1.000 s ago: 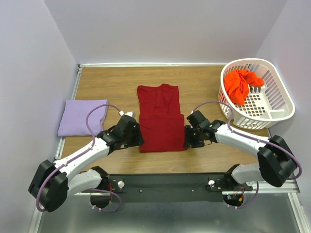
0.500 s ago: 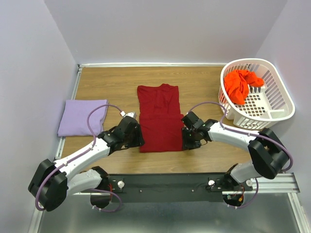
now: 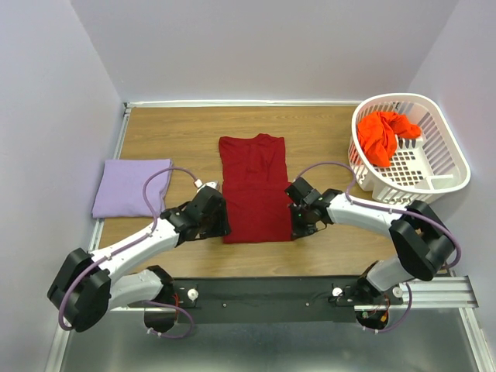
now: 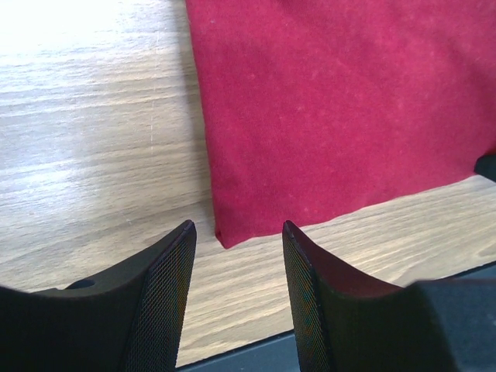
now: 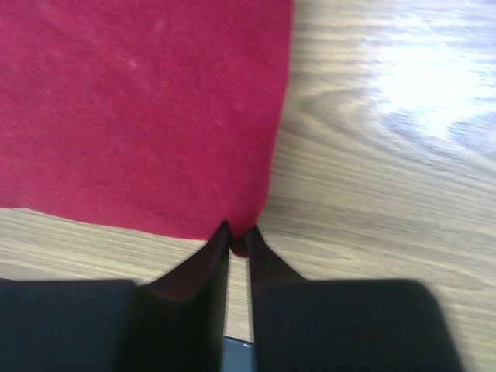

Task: Fold and stack the t-shirts
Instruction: Fold the tshirt

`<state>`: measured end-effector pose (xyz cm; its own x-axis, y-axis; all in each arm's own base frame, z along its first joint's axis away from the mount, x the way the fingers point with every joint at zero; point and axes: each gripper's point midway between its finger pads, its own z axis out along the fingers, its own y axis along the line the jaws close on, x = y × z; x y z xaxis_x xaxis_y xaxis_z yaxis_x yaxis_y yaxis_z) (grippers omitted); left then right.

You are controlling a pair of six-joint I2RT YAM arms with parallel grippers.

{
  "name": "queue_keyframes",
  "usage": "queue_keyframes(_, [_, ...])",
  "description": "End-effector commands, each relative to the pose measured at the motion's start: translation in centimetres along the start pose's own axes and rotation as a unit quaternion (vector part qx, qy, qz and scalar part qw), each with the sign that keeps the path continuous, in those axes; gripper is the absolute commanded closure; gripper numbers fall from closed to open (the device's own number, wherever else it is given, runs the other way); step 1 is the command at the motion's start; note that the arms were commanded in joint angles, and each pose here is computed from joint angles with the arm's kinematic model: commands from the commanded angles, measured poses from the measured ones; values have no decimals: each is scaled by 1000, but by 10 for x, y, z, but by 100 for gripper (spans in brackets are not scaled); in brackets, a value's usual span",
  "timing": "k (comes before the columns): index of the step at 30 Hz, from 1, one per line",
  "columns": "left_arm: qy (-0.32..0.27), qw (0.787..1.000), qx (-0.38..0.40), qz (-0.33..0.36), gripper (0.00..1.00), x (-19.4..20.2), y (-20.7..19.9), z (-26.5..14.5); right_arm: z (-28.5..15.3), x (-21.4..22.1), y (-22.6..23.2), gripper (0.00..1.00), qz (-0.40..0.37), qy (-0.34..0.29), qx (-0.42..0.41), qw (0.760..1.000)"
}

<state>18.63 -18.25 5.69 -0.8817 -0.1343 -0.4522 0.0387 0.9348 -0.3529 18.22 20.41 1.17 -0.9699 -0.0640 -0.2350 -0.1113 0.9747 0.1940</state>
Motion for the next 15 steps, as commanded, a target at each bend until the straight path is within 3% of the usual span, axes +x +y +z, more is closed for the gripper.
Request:
queue_keyframes(1, [-1, 1000, -15, -2, 43, -2, 0, 0, 22, 29, -33, 92, -15, 39, 69, 997])
queue_keyframes(3, [3, 1000, -19, -2, 43, -1, 1, 1, 21, 27, -34, 100, -17, 33, 71, 997])
queue_keyframes(15, [39, 998, -51, 16, 43, 10, -1, 16, 16, 18, -28, 100, -33, 14, 53, 998])
